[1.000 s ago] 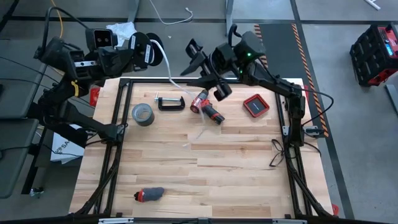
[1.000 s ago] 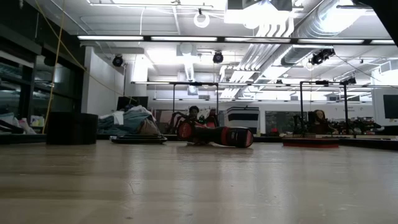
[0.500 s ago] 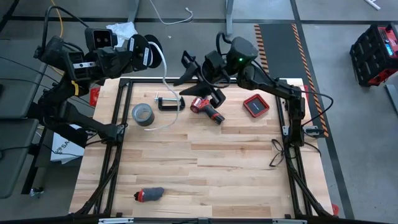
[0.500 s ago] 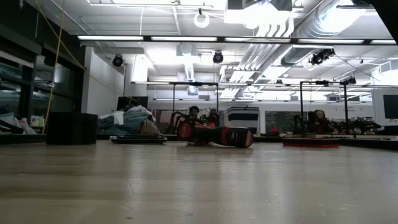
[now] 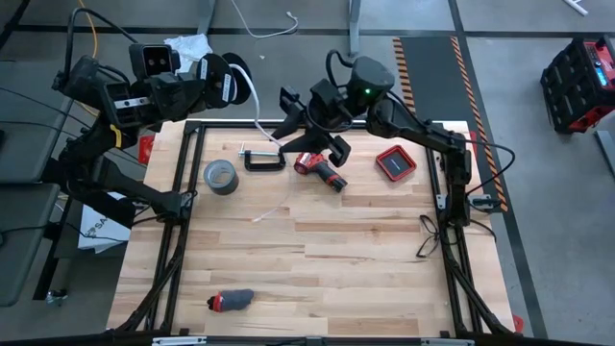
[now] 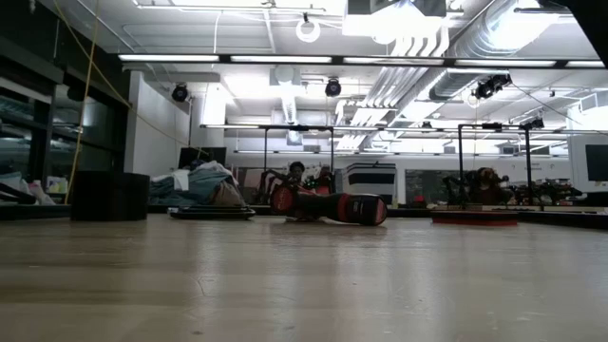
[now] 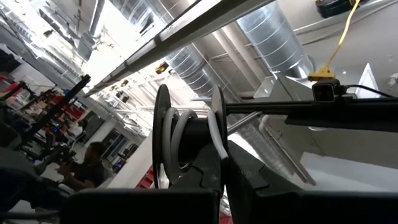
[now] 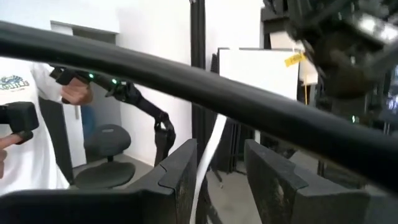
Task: Coil cords
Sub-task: Coil the white cable wire into the black spool
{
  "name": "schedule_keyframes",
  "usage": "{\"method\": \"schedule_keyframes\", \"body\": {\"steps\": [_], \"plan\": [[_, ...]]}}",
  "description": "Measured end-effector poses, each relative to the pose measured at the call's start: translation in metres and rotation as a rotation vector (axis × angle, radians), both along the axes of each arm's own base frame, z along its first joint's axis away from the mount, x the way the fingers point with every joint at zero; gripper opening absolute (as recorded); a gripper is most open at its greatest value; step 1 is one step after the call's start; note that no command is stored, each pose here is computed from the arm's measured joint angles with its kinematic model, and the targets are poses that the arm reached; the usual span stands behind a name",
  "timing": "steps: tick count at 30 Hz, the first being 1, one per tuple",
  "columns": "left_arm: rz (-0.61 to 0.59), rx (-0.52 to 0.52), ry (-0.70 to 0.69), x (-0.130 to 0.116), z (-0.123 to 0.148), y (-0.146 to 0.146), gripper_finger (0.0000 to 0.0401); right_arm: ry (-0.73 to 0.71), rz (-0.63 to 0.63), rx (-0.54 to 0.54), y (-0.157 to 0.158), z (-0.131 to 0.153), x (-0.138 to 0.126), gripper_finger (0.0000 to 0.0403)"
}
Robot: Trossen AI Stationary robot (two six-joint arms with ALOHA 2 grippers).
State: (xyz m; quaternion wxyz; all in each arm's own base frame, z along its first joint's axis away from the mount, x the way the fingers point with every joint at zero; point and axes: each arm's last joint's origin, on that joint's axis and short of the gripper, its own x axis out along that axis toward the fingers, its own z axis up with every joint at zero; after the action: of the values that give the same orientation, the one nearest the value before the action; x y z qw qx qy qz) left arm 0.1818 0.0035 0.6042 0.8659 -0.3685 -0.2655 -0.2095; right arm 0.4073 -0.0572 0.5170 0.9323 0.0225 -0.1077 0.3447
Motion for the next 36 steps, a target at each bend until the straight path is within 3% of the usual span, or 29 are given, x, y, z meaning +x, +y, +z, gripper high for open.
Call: {"method": "schedule_keyframes", "body": {"steps": [15,19,24,30,36], "plan": [[0.019,0.021,-0.022,-0.009,0.003,0.000,0.0000,0.076,0.014,0.010,0.000,-0.006,0.002,0.0126],[0.021,0.019,-0.023,-0.009,0.003,0.000,0.0000,0.081,0.016,0.006,0.000,-0.007,0.002,0.0096],[0.023,0.017,0.003,-0.008,0.001,0.000,0.0000,0.051,0.014,-0.029,0.002,-0.007,0.002,0.0012],[0.032,0.007,0.023,-0.008,0.000,0.002,0.0000,0.000,-0.030,-0.060,0.001,-0.005,0.002,0.0004],[0.049,-0.029,0.080,0.010,-0.008,0.008,0.0000,-0.101,-0.193,-0.098,-0.001,-0.001,0.003,0.0002]]}}
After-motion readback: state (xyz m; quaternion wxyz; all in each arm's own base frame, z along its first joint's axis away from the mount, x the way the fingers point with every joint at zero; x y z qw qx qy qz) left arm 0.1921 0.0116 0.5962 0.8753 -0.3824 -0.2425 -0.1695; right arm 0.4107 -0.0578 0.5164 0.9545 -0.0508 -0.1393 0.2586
